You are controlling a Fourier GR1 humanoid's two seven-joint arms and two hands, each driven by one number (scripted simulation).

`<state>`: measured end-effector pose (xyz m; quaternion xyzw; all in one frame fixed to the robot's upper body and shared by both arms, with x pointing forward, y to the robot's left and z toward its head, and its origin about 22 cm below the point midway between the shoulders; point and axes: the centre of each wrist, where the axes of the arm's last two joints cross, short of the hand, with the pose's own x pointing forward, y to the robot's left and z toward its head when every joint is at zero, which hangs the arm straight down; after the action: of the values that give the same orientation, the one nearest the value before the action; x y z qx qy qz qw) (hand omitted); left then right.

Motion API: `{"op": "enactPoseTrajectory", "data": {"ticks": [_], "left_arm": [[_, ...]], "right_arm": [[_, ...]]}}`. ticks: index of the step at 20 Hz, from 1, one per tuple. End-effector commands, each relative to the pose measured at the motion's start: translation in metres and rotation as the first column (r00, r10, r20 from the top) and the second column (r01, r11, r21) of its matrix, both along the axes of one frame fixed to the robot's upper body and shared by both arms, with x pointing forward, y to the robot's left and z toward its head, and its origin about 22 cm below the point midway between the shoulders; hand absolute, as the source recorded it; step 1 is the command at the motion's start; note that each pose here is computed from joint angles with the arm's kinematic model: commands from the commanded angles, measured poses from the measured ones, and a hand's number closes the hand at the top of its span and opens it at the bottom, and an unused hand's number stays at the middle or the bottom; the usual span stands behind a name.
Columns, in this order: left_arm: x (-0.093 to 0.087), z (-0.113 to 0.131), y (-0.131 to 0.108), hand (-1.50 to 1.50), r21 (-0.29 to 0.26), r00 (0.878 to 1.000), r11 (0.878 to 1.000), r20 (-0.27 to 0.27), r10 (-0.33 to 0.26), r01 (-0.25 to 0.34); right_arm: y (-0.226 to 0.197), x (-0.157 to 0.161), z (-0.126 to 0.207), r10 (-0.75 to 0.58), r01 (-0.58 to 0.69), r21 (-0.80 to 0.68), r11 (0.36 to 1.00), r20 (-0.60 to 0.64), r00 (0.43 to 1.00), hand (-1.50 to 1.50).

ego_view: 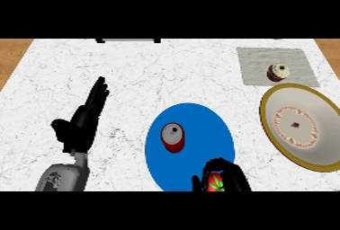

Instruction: Pick the tomato from the plate and place it in the bowl

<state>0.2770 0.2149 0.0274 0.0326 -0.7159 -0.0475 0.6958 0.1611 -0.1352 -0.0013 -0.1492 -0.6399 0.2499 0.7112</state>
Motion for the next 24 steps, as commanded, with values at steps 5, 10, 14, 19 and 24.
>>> {"op": "enactPoseTrajectory", "data": {"ticks": [5, 10, 14, 19, 24], "left_arm": [[-0.001, -0.005, 0.001, 0.00, -0.003, 1.000, 1.000, 0.005, -0.001, 0.001], [-0.010, -0.014, 0.007, 0.00, 0.020, 1.000, 1.000, 0.001, 0.011, -0.011], [-0.003, 0.008, 0.005, 0.00, 0.003, 1.000, 1.000, -0.005, 0.012, -0.012], [-0.012, -0.005, 0.004, 0.00, 0.006, 1.000, 1.000, -0.002, 0.006, -0.006], [-0.006, -0.008, 0.011, 0.00, 0.006, 1.000, 1.000, -0.005, -0.001, 0.001]], "right_arm": [[0.003, -0.028, 0.043, 0.027, -0.066, 0.121, 0.990, 0.296, 0.955, 1.50], [-0.003, -0.023, 0.086, -0.048, 0.027, 0.050, 0.998, 0.491, 0.870, 1.50], [-0.016, -0.056, 0.135, -0.091, 0.104, 0.006, 0.995, 0.535, 0.840, 1.50], [-0.010, -0.052, 0.172, -0.158, 0.218, -0.064, 0.974, 0.498, 0.852, 1.50], [-0.005, -0.021, 0.202, -0.213, 0.278, -0.052, 0.959, 0.516, 0.830, 1.50]]}}
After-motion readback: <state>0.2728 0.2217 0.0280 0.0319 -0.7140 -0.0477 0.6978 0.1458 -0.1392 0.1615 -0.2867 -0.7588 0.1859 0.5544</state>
